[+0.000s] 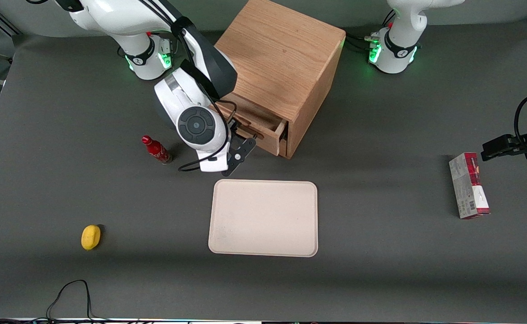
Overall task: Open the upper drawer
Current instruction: 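Pull the upper drawer outward from the cabinet with the right gripper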
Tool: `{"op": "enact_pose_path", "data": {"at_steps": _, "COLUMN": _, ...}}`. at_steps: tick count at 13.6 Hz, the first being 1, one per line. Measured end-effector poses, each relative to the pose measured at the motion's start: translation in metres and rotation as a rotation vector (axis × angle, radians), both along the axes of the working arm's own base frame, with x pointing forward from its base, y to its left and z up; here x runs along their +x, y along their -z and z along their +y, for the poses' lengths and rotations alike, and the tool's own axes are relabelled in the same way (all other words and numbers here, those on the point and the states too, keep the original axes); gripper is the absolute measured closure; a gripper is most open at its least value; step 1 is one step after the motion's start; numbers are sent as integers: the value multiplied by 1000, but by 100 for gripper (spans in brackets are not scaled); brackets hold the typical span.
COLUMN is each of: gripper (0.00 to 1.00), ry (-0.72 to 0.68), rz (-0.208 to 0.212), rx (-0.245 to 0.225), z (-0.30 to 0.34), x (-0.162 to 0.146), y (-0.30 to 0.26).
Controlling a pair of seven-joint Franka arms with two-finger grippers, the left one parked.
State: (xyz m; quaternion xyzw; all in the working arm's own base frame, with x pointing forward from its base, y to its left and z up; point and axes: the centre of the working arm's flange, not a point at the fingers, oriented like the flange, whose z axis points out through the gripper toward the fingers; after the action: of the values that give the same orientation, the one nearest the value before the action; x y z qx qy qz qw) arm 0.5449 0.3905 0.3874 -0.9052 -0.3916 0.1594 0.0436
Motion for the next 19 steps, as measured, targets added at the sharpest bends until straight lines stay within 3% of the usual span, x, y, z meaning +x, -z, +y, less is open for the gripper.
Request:
{"op": "enact_pose_path", "data": {"at_steps": 5, "gripper": 0, "ry": 55, "rz": -11, "rx": 4, "z": -30, "x": 23, "y": -1}}
{"op": "enact_pose_path", "data": {"at_steps": 19, "gripper": 0, "ry": 153, "rz": -96, "rx": 44, "z": -72, "x": 81, "y": -9}}
